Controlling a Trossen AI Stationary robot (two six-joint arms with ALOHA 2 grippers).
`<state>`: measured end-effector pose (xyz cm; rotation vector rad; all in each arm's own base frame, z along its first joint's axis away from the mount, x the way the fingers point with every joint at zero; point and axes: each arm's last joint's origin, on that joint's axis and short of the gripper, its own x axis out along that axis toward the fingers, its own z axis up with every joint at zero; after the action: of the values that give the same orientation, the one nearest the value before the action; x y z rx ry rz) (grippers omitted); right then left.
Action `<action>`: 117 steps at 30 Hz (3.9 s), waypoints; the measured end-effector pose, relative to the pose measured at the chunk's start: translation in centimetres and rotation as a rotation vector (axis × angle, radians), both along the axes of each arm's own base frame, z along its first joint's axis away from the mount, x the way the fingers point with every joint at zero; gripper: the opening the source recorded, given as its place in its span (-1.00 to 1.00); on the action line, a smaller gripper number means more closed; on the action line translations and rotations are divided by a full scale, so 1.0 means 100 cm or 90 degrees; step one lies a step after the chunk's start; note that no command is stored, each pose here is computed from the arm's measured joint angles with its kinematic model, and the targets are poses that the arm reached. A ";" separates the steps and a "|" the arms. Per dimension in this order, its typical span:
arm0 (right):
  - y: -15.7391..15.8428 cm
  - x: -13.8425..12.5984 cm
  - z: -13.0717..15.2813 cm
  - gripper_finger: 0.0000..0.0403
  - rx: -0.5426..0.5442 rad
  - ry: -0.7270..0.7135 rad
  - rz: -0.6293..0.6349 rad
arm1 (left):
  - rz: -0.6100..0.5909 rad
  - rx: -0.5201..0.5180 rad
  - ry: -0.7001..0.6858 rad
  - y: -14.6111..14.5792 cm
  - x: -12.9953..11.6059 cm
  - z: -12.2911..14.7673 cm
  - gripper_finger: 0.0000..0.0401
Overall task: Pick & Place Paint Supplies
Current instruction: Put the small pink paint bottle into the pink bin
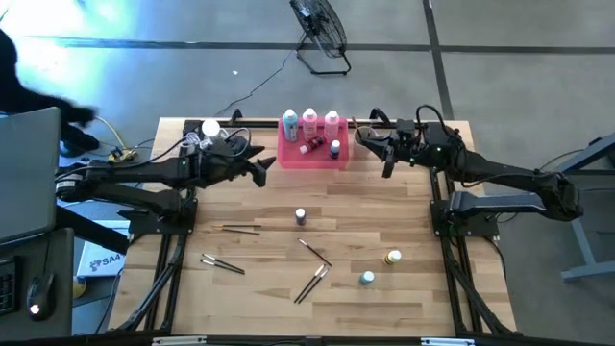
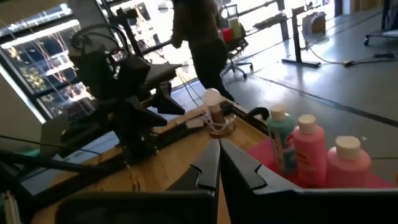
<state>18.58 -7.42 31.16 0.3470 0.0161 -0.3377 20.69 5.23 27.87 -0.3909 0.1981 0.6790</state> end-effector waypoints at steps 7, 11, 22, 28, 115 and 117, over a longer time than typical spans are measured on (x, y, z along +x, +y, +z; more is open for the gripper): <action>-0.005 -0.003 -0.005 -0.98 -0.026 0.040 0.026 | 0.033 -0.070 -0.038 0.023 0.009 -0.009 0.35; -0.009 -0.005 -0.005 -0.98 -0.039 0.045 0.040 | 0.039 -0.099 -0.053 0.035 0.012 -0.013 0.35; -0.024 -0.012 -0.004 -0.98 -0.030 0.035 -0.018 | 0.022 -0.101 -0.062 0.053 0.010 -0.014 0.35; -0.028 -0.014 -0.001 -0.98 -0.028 0.019 -0.038 | -0.013 -0.080 -0.073 0.066 0.008 -0.013 0.35; -0.026 -0.015 -0.013 -0.98 0.004 0.087 -0.017 | 0.066 -0.160 0.409 0.118 0.164 -0.061 0.35; -0.026 -0.015 -0.013 -0.98 0.004 0.087 -0.017 | 0.063 -0.162 0.400 0.121 0.164 -0.061 0.35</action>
<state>17.08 -10.03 29.88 0.3303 0.1474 -0.3874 37.13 17.32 21.72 -0.4221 0.8712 0.8641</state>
